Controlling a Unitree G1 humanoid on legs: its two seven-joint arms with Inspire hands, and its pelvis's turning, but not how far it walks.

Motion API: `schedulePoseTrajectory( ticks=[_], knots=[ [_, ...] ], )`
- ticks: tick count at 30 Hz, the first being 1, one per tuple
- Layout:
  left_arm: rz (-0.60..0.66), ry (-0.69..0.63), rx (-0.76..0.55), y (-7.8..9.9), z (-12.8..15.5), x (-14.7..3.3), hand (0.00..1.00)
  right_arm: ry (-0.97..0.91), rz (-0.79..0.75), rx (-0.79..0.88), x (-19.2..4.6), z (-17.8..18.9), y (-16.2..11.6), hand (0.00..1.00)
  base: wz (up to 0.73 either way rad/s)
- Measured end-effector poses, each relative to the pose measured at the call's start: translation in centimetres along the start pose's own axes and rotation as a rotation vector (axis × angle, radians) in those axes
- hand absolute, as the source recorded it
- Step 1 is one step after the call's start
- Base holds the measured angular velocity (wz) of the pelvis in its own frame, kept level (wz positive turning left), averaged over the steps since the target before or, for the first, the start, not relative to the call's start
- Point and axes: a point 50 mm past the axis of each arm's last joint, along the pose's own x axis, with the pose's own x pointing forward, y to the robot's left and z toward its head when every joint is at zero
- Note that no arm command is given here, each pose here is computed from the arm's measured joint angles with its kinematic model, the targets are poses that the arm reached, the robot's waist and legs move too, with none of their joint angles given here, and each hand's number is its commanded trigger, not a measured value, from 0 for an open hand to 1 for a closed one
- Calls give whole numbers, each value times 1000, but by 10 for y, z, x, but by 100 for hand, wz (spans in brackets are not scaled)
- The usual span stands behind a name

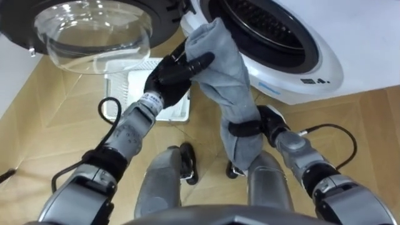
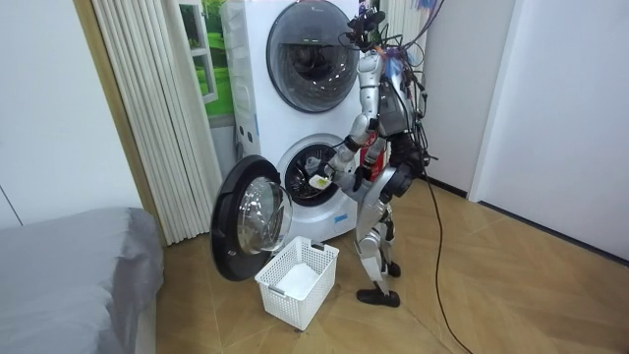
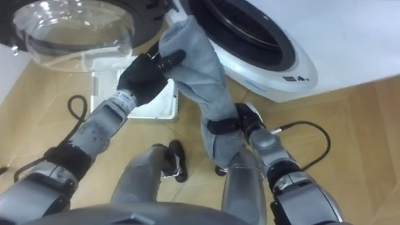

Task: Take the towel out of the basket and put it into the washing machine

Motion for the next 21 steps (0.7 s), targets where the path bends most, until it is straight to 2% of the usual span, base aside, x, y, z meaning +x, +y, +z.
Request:
schedulePoseTrajectory(
  ticks=[4, 7, 13, 21],
  knots=[
    [200, 94, 95, 34, -20, -20, 0, 29, -52, 44, 0, -3, -9, 100, 3],
    [296, 165, 171, 49, -32, -30, 0, 45, -84, 99, 0, -3, -17, 100, 18],
    [363, 261, 299, 63, -45, -44, 0, 82, -112, 198, -1, -6, -34, 100, 19],
    [425, 317, 346, 78, -54, -60, 0, 100, -180, 412, -5, -5, -64, 100, 11]
  ],
)
